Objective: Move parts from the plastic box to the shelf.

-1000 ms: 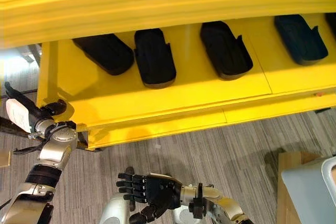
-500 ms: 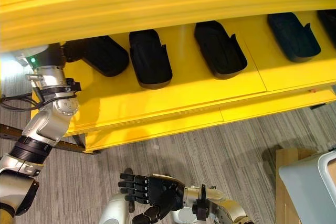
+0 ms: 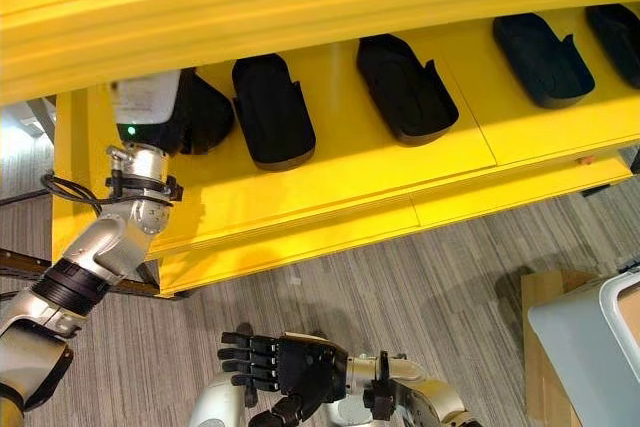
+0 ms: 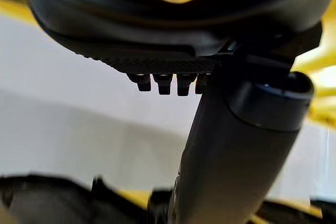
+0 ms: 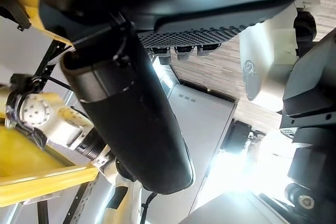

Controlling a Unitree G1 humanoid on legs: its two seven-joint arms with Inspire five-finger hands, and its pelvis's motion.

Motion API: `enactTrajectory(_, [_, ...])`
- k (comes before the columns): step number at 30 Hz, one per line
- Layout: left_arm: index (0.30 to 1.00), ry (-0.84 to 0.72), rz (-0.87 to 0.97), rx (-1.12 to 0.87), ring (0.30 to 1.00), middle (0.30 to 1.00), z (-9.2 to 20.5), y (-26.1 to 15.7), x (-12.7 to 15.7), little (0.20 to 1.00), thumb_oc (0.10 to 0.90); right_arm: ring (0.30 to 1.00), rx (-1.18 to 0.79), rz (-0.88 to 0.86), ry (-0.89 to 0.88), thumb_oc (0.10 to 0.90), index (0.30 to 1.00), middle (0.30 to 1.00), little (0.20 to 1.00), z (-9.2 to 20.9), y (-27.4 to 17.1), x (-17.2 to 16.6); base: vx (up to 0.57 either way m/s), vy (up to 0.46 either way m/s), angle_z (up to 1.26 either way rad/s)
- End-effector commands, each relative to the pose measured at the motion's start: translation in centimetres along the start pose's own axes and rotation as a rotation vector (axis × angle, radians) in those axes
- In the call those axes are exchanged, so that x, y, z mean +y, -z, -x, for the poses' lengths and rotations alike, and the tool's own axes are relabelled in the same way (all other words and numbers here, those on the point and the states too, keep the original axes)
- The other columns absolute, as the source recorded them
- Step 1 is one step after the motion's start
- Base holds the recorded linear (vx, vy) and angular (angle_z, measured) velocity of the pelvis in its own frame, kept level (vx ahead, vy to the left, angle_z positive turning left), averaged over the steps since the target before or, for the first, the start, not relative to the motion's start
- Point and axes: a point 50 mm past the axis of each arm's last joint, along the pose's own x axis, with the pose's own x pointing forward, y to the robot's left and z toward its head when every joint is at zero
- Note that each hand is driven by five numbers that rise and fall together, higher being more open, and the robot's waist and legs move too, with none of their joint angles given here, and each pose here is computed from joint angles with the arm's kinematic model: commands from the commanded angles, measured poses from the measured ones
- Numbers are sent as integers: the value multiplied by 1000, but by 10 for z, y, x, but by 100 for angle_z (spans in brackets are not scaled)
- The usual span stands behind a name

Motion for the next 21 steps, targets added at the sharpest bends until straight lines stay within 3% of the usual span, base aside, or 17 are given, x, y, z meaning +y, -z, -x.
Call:
enactTrajectory(1, [1000,-187,-50,9,1000,1000,-27,7,39,1000,900,1000,-82,12,-157,900,1000,1000,1000,-15,-9,17,0,0,0])
enactTrajectory(21, [1000,-25,-77,34,1000,1000,-15,13,20,1000,900,1000,-84,31,-152,900,1000,1000,1000,-14,-14,14,0,0,0])
